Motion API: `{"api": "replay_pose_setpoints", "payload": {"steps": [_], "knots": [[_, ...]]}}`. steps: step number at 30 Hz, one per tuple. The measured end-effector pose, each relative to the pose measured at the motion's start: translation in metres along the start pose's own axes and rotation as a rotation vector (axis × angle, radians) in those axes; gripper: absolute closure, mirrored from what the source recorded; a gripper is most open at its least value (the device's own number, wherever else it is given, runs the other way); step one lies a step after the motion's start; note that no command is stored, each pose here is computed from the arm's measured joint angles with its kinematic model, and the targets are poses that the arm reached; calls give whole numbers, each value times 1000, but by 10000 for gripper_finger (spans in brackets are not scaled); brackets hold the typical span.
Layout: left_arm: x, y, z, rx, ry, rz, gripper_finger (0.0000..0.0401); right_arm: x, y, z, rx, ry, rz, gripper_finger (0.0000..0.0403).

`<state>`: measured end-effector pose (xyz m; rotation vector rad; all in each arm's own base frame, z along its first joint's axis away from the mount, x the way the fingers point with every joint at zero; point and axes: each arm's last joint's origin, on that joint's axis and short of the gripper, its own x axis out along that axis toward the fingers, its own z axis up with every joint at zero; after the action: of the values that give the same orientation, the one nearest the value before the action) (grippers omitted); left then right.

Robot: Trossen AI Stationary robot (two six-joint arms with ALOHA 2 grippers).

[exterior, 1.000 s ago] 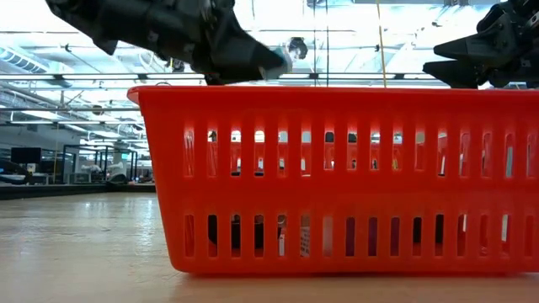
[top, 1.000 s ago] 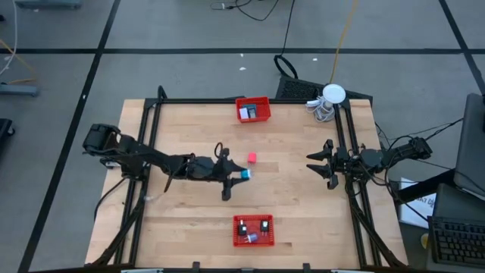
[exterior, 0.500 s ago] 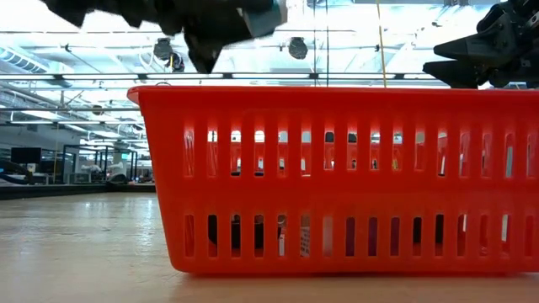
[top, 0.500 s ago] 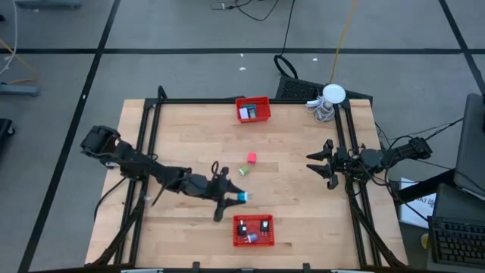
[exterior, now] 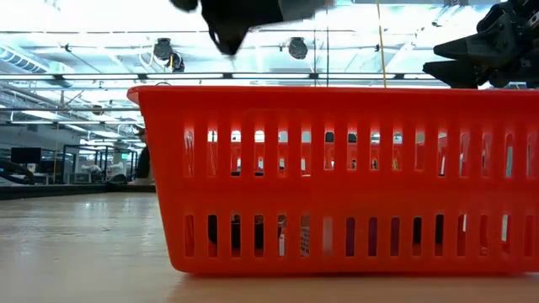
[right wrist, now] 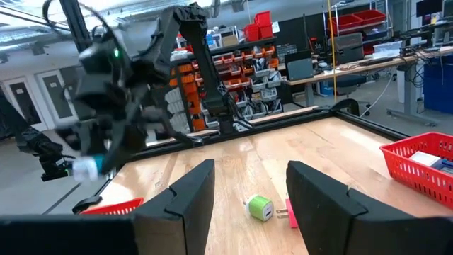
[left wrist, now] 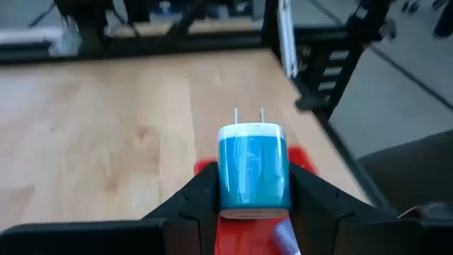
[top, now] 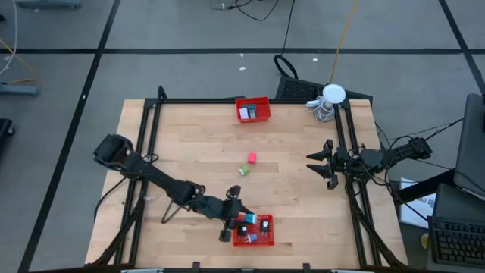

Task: Pick & Place Office items
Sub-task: Put the blue charger adapter into the bottom orange bin

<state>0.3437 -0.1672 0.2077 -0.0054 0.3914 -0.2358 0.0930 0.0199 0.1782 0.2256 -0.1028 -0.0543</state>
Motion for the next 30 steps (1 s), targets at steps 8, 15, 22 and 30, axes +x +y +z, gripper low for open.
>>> {"api": "replay_pose_setpoints", "payload": {"steps": [8, 15, 22, 30], "knots": [[28, -2, -32, -67, 53, -28, 269, 0, 0, 0, 0, 0, 0, 238], [42, -4, -50, -102, 76, -85, 269, 0, 0, 0, 0, 0, 0, 238], [50, -4, -65, -128, 120, -75, 269, 0, 0, 0, 0, 0, 0, 238], [50, -4, -65, -123, 120, -76, 266, 0, 0, 0, 0, 0, 0, 238]]}}
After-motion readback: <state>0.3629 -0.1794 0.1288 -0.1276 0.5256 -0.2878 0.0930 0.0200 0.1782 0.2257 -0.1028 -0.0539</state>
